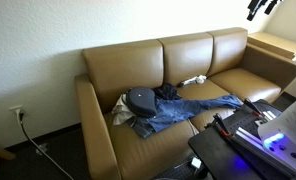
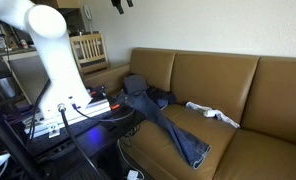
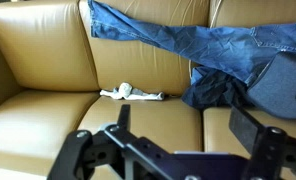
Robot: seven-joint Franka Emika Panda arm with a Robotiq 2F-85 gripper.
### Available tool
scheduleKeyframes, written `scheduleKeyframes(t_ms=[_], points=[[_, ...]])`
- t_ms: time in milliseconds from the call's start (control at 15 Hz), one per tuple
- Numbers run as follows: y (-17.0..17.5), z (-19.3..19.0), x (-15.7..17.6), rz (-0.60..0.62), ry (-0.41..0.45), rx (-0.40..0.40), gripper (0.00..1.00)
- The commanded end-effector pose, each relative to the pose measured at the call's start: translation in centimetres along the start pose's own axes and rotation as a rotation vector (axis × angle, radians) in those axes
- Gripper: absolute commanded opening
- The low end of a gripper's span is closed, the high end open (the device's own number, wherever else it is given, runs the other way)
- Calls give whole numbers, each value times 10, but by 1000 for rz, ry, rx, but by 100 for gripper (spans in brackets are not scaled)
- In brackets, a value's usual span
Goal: Move the bag to the right
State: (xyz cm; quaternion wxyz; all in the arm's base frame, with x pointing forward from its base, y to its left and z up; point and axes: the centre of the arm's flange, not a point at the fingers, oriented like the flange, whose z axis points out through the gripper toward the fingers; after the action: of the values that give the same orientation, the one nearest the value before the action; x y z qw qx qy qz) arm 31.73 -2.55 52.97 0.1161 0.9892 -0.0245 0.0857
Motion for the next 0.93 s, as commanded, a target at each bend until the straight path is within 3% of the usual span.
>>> scheduleKeyframes(t_ms=[0,133,267,333,600,867], points=[[0,0,0,0,0,0,100],[1,0,-3,-5,5,-6,100],[-8,26,14,-34,-60,29,100],[-28,51,30,-93,-113,53,100],[-109,99,59,-265,-179,124,100],[-207,141,82,-436,-243,109,100]])
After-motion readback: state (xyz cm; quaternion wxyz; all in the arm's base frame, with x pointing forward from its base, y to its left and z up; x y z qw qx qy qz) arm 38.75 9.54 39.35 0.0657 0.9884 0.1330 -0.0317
